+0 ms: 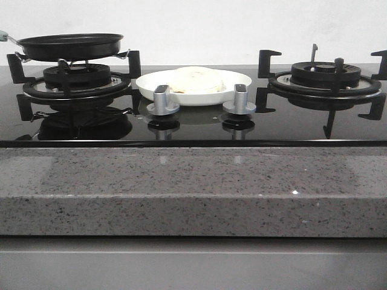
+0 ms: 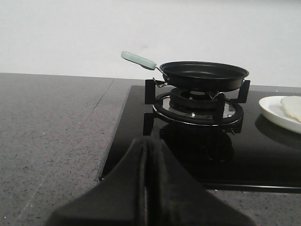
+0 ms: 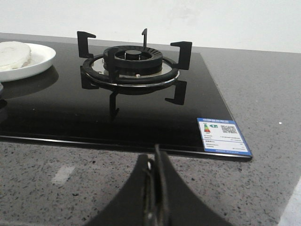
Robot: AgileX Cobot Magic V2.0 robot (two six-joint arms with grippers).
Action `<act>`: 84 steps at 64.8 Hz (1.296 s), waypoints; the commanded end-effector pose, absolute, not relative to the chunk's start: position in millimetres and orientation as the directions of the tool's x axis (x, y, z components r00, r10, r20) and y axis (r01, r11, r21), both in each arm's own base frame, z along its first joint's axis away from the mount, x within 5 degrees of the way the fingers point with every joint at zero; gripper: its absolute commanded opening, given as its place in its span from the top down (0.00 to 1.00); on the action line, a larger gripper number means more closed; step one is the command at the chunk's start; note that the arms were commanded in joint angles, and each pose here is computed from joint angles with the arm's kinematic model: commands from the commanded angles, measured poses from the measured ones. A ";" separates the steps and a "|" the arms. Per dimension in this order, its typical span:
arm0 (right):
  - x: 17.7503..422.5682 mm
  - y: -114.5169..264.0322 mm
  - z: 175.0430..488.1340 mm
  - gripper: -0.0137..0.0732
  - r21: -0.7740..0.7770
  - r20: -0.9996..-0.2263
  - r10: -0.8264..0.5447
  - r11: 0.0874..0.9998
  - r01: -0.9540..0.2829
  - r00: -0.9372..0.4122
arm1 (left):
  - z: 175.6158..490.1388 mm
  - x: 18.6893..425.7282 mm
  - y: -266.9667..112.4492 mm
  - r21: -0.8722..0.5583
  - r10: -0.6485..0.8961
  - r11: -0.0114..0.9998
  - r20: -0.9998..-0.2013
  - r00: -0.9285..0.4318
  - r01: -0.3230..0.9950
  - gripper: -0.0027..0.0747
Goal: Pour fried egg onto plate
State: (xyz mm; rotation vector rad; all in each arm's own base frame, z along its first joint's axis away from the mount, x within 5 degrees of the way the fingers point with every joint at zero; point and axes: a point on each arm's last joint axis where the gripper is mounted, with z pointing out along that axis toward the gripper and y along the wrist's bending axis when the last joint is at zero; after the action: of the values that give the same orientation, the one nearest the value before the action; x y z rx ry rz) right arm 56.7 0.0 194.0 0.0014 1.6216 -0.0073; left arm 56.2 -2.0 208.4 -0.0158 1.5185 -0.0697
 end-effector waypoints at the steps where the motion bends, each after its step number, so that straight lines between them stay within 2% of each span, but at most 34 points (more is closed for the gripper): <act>1: 55.0 -0.9 203.7 0.92 -0.010 -0.998 -0.011 1.000 0.019 0.055 | 215.4 54.1 -1.6 -0.068 -0.073 0.997 -0.987 0.146 0.043 0.99; 19: 54.4 -1.4 210.5 0.92 -0.010 -0.992 -0.014 1.000 0.026 0.129 | 215.4 54.1 -1.6 -0.068 -0.073 0.997 -0.987 0.146 0.043 0.99; 43: 53.9 -1.5 213.7 0.92 0.025 -0.986 0.021 0.999 0.022 0.165 | 215.4 54.1 -1.6 -0.068 -0.073 0.997 -0.987 0.146 0.043 0.99; 84: 53.9 -1.3 213.5 0.92 0.017 -0.987 0.014 1.000 0.021 0.163 | 215.4 54.1 -1.6 -0.068 -0.073 0.997 -0.987 0.146 0.043 0.99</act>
State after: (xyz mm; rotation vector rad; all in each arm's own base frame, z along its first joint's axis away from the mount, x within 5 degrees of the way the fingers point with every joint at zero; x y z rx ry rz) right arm 56.7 -0.8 203.7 0.0366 1.5151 0.0144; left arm 56.2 -2.0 208.4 -0.0158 1.5185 -0.0697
